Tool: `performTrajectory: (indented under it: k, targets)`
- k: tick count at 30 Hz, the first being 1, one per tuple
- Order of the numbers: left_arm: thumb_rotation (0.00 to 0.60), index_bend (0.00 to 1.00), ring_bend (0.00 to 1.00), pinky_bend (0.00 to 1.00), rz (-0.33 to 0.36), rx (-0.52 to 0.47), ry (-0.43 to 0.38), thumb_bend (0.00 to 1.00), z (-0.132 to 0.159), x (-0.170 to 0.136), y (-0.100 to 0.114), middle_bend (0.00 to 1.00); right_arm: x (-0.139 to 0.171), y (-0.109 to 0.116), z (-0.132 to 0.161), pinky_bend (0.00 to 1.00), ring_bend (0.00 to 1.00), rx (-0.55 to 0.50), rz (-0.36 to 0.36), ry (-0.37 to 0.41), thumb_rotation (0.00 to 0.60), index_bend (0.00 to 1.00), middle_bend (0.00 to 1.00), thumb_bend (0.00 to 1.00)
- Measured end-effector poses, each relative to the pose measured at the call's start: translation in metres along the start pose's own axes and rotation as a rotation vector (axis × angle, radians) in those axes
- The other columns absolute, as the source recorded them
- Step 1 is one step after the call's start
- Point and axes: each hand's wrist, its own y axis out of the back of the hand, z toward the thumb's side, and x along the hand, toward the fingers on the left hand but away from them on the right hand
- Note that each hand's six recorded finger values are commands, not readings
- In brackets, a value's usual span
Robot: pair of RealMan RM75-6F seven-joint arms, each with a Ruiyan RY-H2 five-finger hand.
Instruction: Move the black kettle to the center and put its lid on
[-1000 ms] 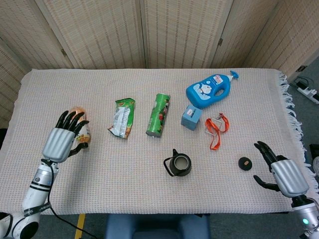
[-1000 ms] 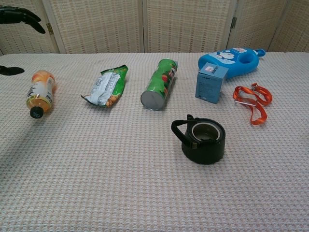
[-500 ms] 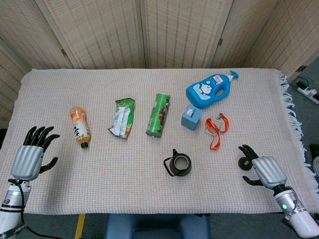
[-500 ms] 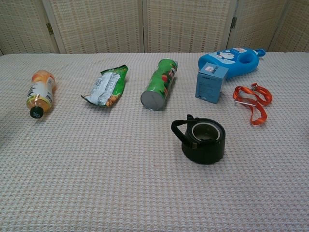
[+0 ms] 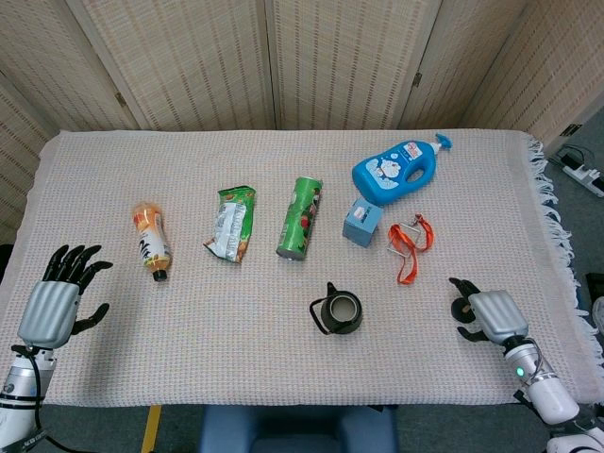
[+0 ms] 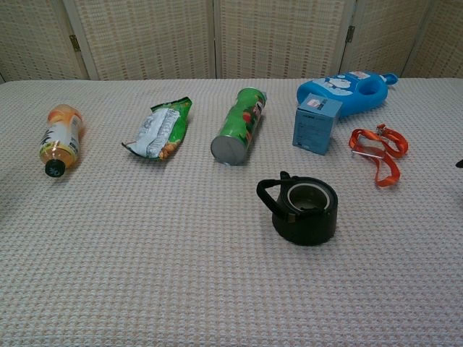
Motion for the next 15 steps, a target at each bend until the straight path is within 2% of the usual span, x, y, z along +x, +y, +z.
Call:
performTrajectory:
  k: [15]
  targets:
    - [0.600,0.25,0.06,0.00,0.002,-0.019,0.007,0.23,-0.001,-0.002,-0.001,0.09,-0.012,-0.017,-0.009,0.70,0.83,0.013,0.021,-0.029,0.600,0.20,0.29,0.31]
